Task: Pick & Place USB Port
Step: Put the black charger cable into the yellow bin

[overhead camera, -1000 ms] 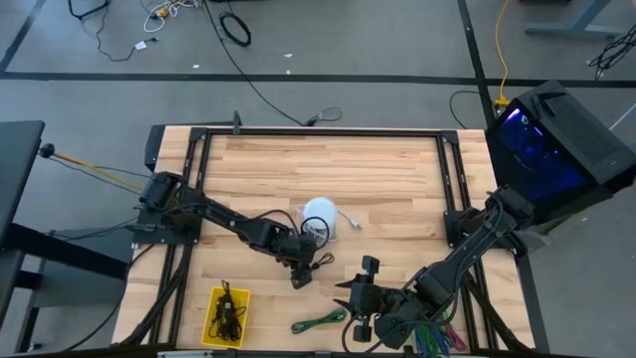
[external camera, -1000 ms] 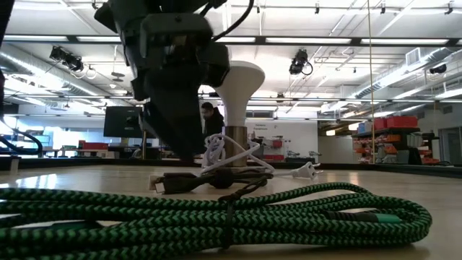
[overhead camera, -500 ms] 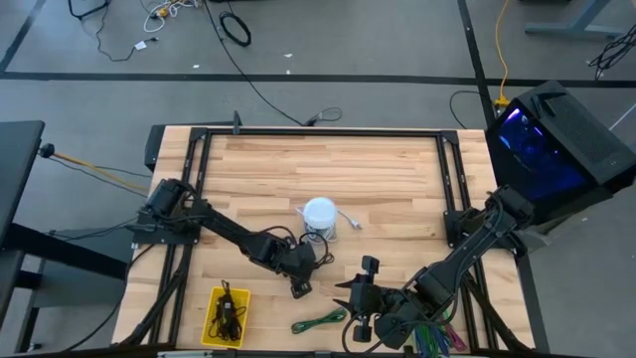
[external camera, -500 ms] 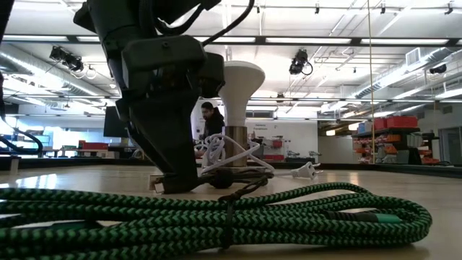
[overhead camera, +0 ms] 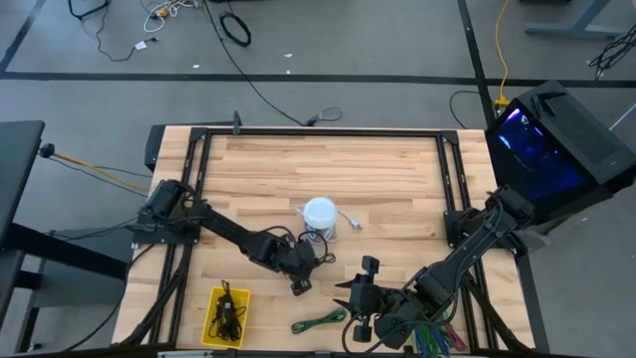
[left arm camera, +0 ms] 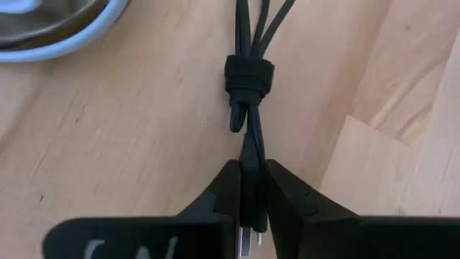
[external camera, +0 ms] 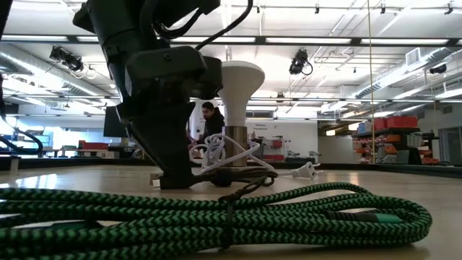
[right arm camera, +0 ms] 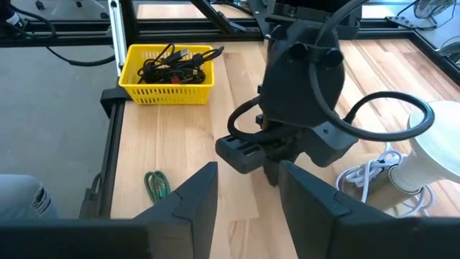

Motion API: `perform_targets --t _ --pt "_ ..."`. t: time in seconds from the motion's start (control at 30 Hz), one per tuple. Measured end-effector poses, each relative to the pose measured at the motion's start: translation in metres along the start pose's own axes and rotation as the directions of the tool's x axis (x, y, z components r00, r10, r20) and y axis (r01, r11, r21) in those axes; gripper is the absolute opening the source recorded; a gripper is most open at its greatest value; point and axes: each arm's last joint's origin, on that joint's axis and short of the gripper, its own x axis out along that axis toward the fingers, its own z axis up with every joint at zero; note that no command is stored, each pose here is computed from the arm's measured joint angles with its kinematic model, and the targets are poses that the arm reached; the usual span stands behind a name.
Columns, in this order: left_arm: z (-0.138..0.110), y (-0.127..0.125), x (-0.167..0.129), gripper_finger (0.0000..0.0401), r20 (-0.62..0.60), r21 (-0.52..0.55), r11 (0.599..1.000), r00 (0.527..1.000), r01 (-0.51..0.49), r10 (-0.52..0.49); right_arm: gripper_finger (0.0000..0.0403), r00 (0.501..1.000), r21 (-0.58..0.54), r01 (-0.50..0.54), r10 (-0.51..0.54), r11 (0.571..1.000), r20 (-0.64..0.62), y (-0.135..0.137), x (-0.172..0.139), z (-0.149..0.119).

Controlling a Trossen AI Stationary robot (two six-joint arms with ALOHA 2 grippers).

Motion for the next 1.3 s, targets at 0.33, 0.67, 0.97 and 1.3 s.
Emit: perform_targets --t 0.33,0.67,0.97,1.3 --pt "-0.012 -0.029 -0.05 0.004 0.035 0.017 0.994 0.994 0.107 -0.108 0.0151 1.0 -0.007 0.004 -0.004 1.0 -0.006 0.0 0.0 -0.001" --pt "-0.063 -0.064 -0.136 0.004 -0.013 -0.117 0.992 0.999 -0.048 0.047 0.0151 1.0 -0.021 0.017 -0.017 1.0 -0.023 -0.002 0.0 -0.002" --pt "-0.153 -0.079 -0.183 0.004 -0.026 -0.47 0.873 0.991 -0.131 0.135 0.0151 0.999 -0.026 0.042 -0.042 0.999 -0.014 -0.003 0.0 -0.002" --pt "-0.206 -0.093 -0.176 0.004 -0.033 -0.594 0.798 0.994 -0.106 0.108 0.0151 0.999 -0.03 0.045 -0.045 0.999 -0.018 -0.004 0.0 -0.003"
